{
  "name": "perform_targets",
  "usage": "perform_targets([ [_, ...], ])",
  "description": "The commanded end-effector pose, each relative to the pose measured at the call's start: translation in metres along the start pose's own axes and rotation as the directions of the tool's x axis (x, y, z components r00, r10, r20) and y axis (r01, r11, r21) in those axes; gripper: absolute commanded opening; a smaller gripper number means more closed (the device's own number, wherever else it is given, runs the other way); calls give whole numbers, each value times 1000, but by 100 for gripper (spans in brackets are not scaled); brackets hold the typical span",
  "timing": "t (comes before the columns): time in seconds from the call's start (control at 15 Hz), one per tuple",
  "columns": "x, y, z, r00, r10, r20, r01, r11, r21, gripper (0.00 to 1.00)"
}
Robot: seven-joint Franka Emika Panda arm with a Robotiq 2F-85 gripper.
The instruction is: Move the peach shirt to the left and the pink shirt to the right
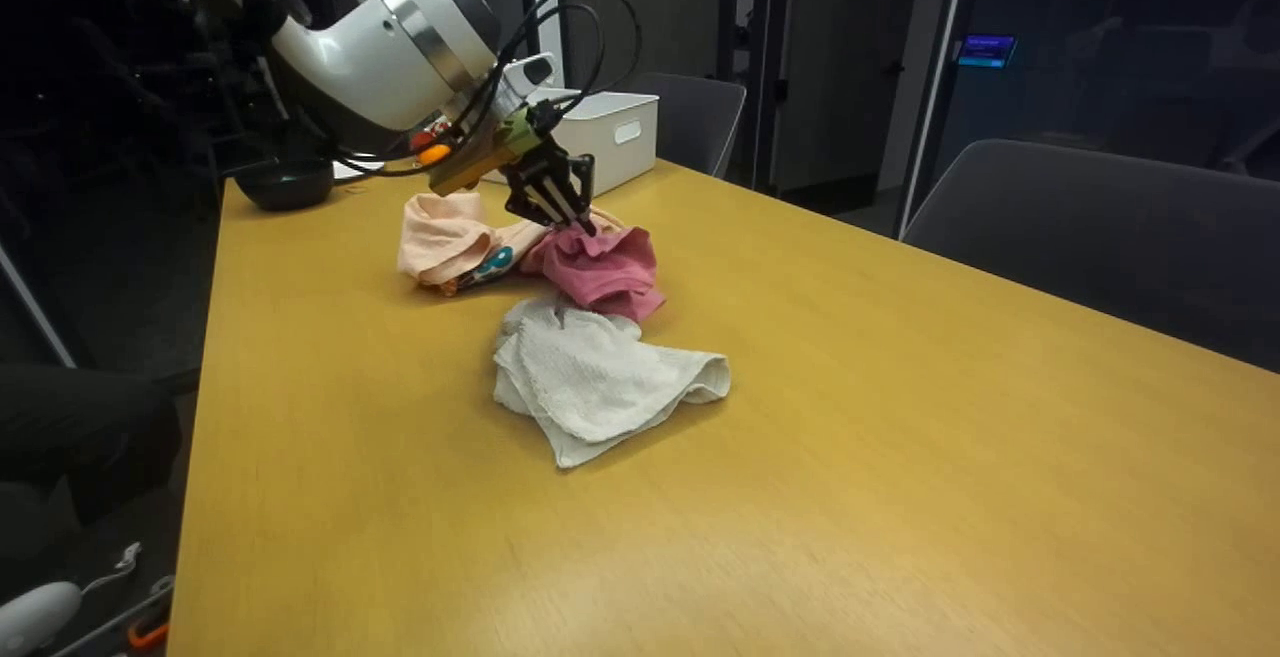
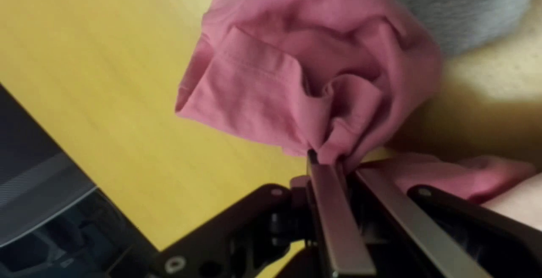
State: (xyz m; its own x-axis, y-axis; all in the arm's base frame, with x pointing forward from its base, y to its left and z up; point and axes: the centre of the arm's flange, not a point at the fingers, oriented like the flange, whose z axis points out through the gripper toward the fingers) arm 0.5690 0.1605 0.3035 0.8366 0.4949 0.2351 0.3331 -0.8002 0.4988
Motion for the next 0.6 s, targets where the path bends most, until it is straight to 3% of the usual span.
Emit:
perform_targets([
  [0.0,-4,38,-20,995,96,-8,-95,979,-179,5],
  [0.2,-15,68,-35,980,198,-3,-189,934,-304,5],
  [0.33,-19,81,-46,963,270,-13,-261,918,-297,5],
  [0.53,-26,101,-49,941,335,-40,-318,844,-431,5],
])
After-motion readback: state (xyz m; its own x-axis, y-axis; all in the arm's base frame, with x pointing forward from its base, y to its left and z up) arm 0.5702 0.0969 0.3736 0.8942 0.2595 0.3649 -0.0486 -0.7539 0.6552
